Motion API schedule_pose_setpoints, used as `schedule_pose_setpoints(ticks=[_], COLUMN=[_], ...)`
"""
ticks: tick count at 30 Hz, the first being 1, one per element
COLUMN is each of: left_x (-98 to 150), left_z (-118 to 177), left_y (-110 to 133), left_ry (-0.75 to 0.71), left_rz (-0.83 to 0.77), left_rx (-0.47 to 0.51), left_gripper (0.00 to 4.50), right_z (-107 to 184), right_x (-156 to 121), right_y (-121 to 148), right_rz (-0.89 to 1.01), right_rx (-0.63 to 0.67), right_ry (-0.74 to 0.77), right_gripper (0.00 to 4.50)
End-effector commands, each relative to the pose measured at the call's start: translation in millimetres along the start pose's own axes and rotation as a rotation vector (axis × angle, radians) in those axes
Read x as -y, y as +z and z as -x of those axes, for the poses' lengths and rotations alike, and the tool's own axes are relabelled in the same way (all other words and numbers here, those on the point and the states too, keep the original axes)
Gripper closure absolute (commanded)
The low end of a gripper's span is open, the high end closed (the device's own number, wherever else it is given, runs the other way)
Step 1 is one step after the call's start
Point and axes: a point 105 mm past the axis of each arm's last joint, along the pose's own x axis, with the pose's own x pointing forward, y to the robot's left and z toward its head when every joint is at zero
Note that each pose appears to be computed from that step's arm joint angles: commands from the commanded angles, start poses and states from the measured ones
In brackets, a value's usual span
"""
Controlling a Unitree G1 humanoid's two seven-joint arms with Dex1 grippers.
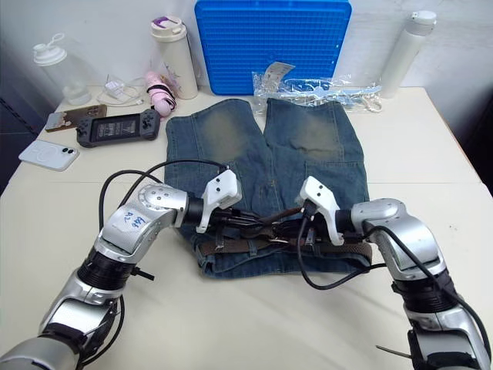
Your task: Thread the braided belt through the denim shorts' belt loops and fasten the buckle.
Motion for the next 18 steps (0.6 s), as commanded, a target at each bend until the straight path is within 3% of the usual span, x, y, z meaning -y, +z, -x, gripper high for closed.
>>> schedule_pose_setpoints(ticks=[1, 8, 18], left_x=[3, -5, -17], left_z=[0, 6, 29], left_y=[-1, -7, -34], left_ry=[0.001, 0.045, 0.225], left_rz=[-0.034, -0.013, 0.150], left_rx=[-0.015, -0.020, -0.024], left_gripper=[4.50, 4.50, 4.50], right_z=[16, 28, 21], right_x=[1, 2, 1], right_y=[19, 27, 33], right_rz=[0.058, 0.048, -0.021], right_rx=[0.052, 0.120, 0.383], right_ry=[-0.030, -0.035, -0.065], right_gripper=[4.44, 4.44, 4.44])
